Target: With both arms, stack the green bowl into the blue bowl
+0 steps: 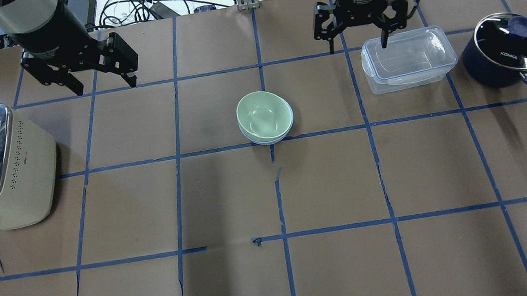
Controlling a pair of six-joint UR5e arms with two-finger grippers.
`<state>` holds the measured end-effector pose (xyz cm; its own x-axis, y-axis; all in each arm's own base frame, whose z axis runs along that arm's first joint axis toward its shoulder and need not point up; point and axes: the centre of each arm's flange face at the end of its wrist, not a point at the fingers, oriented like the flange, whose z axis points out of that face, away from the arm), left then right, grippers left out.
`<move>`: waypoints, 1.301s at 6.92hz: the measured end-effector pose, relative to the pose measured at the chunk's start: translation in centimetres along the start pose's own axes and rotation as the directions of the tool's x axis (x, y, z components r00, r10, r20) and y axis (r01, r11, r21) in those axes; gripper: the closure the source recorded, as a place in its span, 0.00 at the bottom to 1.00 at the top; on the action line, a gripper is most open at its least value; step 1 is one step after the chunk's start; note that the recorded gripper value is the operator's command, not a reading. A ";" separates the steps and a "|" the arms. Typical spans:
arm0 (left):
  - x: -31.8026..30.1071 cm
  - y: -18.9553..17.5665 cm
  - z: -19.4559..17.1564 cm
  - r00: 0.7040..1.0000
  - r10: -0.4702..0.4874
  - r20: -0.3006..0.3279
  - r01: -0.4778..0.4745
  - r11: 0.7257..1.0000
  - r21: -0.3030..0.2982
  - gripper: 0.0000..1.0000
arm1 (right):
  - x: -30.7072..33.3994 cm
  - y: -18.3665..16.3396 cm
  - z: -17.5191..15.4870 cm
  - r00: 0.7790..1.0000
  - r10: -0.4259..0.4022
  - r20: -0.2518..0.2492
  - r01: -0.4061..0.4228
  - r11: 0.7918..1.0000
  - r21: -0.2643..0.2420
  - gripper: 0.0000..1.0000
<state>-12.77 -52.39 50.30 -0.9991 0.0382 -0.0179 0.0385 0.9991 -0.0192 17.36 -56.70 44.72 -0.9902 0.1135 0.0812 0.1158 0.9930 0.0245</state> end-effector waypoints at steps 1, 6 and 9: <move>0.0 0.0 0.0 1.000 0.002 0.000 -0.002 1.000 0.000 0.00 | 2.9 1.7 0.0 1.000 -0.015 0.006 0.015 1.000 0.011 0.00; 0.0 0.0 0.1 1.000 0.004 0.000 -0.004 1.000 -0.001 0.00 | 5.9 6.5 -1.7 0.999 -0.016 0.040 0.015 0.999 0.037 0.00; 0.0 0.0 0.1 1.000 0.004 0.000 -0.004 1.000 -0.001 0.00 | 5.9 7.7 -2.4 0.998 -0.016 0.058 0.016 1.000 0.008 0.00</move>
<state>-12.77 -52.40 50.23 -0.9989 0.0421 -0.0183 0.0424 0.9989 -0.0179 12.62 -48.52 47.82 -0.9948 0.0993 0.0226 0.0997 0.9949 0.0177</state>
